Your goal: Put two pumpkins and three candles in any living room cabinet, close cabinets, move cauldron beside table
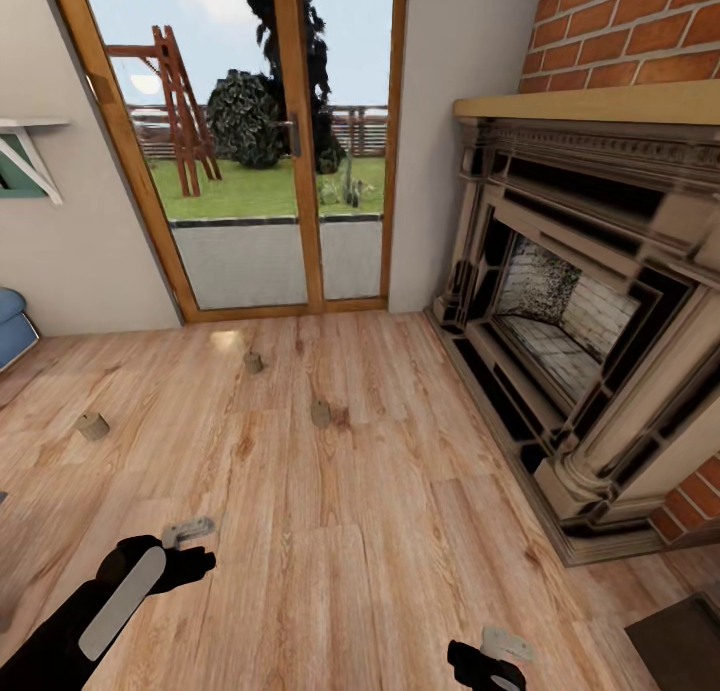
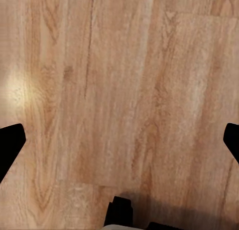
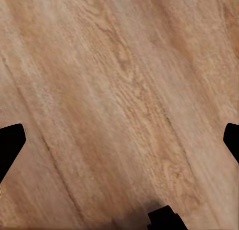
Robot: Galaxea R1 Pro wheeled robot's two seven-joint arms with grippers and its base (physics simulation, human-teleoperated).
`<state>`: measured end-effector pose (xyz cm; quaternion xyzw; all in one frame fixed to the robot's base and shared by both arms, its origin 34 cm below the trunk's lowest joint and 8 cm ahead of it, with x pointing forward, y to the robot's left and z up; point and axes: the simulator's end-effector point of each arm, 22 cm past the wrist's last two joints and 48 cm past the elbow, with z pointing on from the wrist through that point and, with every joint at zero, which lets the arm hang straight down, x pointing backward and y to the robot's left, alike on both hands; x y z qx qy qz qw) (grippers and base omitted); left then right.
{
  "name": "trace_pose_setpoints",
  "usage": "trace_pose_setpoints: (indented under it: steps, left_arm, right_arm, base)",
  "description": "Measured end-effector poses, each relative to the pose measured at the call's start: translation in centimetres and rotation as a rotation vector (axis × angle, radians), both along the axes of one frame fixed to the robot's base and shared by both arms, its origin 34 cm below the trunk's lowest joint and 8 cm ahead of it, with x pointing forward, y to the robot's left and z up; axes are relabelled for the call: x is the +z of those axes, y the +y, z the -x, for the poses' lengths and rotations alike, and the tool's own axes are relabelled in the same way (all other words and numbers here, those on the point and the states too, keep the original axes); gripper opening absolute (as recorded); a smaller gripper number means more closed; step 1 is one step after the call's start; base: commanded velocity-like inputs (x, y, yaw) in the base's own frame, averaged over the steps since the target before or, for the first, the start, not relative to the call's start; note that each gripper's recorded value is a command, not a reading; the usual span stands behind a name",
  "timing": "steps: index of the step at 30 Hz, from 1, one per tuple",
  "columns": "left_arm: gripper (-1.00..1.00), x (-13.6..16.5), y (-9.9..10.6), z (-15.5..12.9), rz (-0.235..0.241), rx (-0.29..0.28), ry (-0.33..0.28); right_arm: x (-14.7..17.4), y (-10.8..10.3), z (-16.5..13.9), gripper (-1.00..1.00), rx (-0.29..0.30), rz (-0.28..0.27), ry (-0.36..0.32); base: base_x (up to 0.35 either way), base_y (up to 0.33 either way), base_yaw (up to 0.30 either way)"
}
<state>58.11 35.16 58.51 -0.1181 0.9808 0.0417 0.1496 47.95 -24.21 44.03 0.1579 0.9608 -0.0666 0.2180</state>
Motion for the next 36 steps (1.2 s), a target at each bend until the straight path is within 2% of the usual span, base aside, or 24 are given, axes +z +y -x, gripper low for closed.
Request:
trace_pose_setpoints:
  steps: [4,8,14,21,27,36]
  left_arm:
    - [1.00,0.1,1.3,0.0,-0.066,0.000,0.001]
    - [1.00,0.0,2.2,-0.1,-0.093,0.016,-0.011]
    - [1.00,-0.1,2.3,-0.2,-0.097,0.021,-0.016]
    - [1.00,0.0,2.2,-0.2,-0.096,0.021,-0.018]
    - [1.00,0.0,2.2,-0.2,-0.096,0.020,-0.018]
    - [1.00,0.0,2.2,-0.2,-0.097,0.020,-0.018]
  right_arm:
    - [0.0,1.1,0.0,1.00,0.049,0.002,0.007]
    - [0.1,1.6,-0.3,1.00,0.093,0.003,0.004]
    - [0.5,2.9,-1.4,1.00,0.117,-0.019,-0.027]
    - [0.7,3.7,-1.8,1.00,0.172,-0.014,-0.040]
    - [1.2,4.7,-2.7,1.00,0.182,-0.031,-0.062]
    - [1.4,4.9,-3.0,1.00,0.184,-0.036,-0.076]
  base:
    - [0.094,0.051,0.000]
    - [0.175,0.114,0.000]
    - [0.033,0.125,0.000]
    - [0.005,0.120,0.000]
    - [0.113,0.191,0.000]
    - [0.200,0.160,0.000]
